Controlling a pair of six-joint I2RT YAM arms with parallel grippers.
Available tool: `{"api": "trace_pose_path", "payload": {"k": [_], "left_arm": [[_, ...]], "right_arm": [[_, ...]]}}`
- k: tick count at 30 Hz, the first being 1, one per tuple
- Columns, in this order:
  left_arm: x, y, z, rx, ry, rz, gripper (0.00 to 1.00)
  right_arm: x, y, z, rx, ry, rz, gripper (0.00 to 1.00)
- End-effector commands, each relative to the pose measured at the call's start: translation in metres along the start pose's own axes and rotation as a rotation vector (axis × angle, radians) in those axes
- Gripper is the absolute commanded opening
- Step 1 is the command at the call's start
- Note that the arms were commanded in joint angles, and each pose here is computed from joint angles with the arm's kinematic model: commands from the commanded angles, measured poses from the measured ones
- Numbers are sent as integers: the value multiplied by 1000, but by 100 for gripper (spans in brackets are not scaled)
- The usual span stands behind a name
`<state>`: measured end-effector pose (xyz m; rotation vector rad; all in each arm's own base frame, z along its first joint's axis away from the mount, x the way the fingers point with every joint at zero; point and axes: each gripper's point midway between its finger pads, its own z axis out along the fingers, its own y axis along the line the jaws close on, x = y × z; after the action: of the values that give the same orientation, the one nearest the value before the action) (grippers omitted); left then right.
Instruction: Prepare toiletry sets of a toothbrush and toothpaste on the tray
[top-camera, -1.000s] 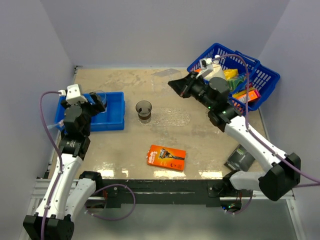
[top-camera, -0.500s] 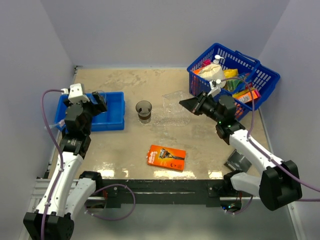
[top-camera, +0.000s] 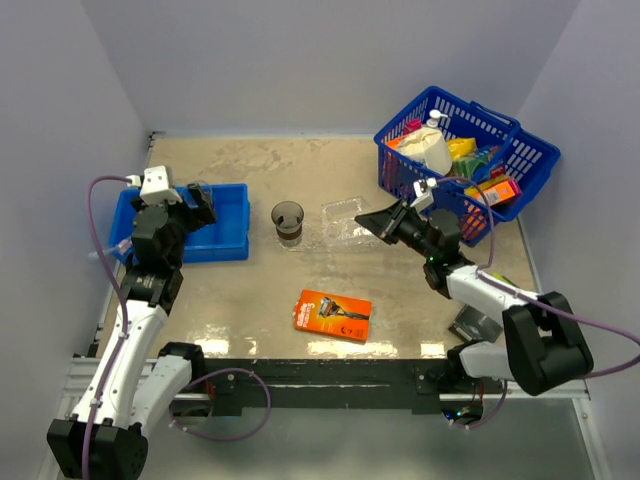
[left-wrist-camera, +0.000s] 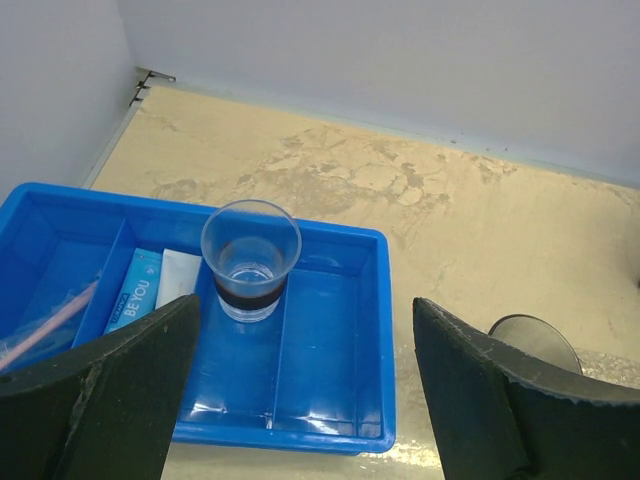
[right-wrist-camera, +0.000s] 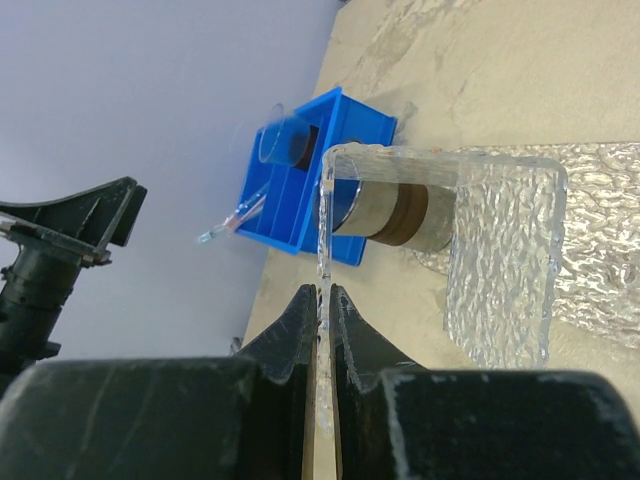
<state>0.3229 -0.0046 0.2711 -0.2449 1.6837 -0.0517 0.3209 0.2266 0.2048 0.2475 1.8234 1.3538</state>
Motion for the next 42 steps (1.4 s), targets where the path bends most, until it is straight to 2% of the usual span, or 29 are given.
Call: {"api": "trace_pose_path", "payload": {"k": [1, 12, 25, 32, 40, 42], "left_arm": [[-9, -7, 1, 27, -42, -27, 90], [-8, -7, 2, 26, -39, -23, 90], [-6, -7, 3, 26, -33, -17, 90], [-5, -6, 3, 24, -29, -13, 90], [-4, -6, 4, 23, -26, -11, 90], [-4, -6, 4, 23, -26, -11, 90]], "right_arm": [[-16, 21, 9, -119, -68, -11, 0], [8, -10, 38, -57, -28, -16, 0], [20, -37, 50, -14, -43, 5, 0], [22, -38, 54, -69, -57, 28, 0], [26, -61, 58, 33, -52, -6, 0], [27, -68, 57, 68, -50, -15, 3]]}}
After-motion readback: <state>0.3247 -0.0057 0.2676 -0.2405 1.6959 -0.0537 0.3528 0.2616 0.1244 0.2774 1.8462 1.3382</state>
